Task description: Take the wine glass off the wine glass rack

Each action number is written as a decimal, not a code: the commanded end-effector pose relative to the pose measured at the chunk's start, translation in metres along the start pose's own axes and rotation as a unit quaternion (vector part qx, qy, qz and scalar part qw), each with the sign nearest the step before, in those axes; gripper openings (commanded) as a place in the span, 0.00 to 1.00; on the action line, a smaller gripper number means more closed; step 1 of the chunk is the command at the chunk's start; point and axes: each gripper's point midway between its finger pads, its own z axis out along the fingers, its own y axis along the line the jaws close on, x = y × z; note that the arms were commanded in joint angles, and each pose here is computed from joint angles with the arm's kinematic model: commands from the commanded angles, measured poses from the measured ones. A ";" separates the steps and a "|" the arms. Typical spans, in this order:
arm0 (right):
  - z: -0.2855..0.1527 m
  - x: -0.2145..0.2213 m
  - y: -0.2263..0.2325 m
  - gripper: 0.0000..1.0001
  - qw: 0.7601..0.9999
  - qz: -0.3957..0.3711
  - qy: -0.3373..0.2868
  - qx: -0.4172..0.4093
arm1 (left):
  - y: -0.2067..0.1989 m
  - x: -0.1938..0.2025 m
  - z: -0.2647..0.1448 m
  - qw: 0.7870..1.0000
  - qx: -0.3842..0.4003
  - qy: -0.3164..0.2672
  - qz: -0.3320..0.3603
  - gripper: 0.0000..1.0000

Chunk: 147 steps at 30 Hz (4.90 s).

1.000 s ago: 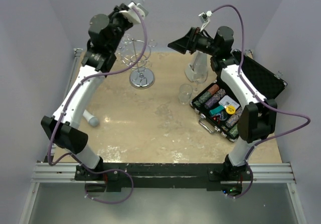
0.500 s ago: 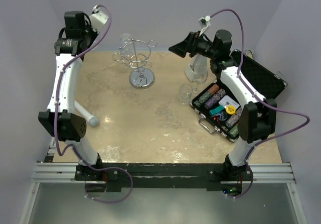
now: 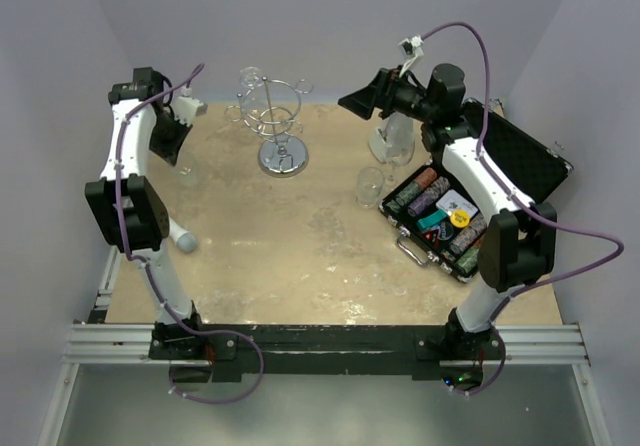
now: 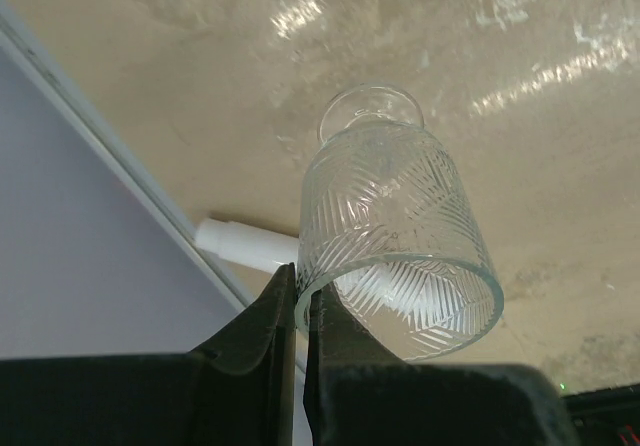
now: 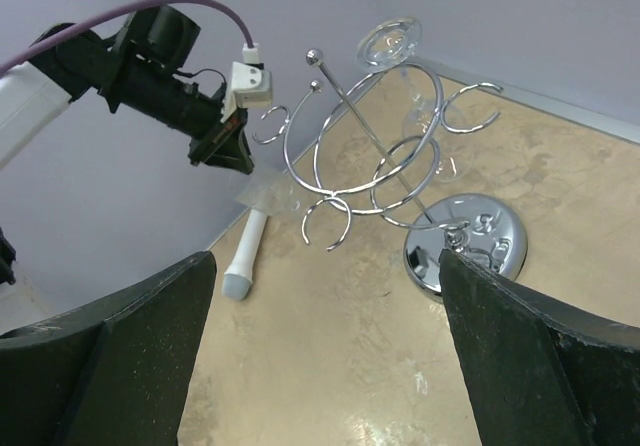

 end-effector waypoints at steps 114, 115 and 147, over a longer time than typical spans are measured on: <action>0.104 0.062 -0.012 0.98 0.927 -0.318 0.063 0.190 | -0.120 -0.156 -0.109 0.837 0.283 -0.457 -0.100 0.63; 0.104 0.061 -0.013 0.98 0.925 -0.320 0.062 0.194 | -0.124 -0.154 -0.108 0.838 0.287 -0.454 -0.100 0.62; 0.129 0.024 -0.087 0.98 0.883 -0.370 0.029 0.289 | -0.158 -0.145 -0.125 0.820 0.334 -0.455 -0.099 0.63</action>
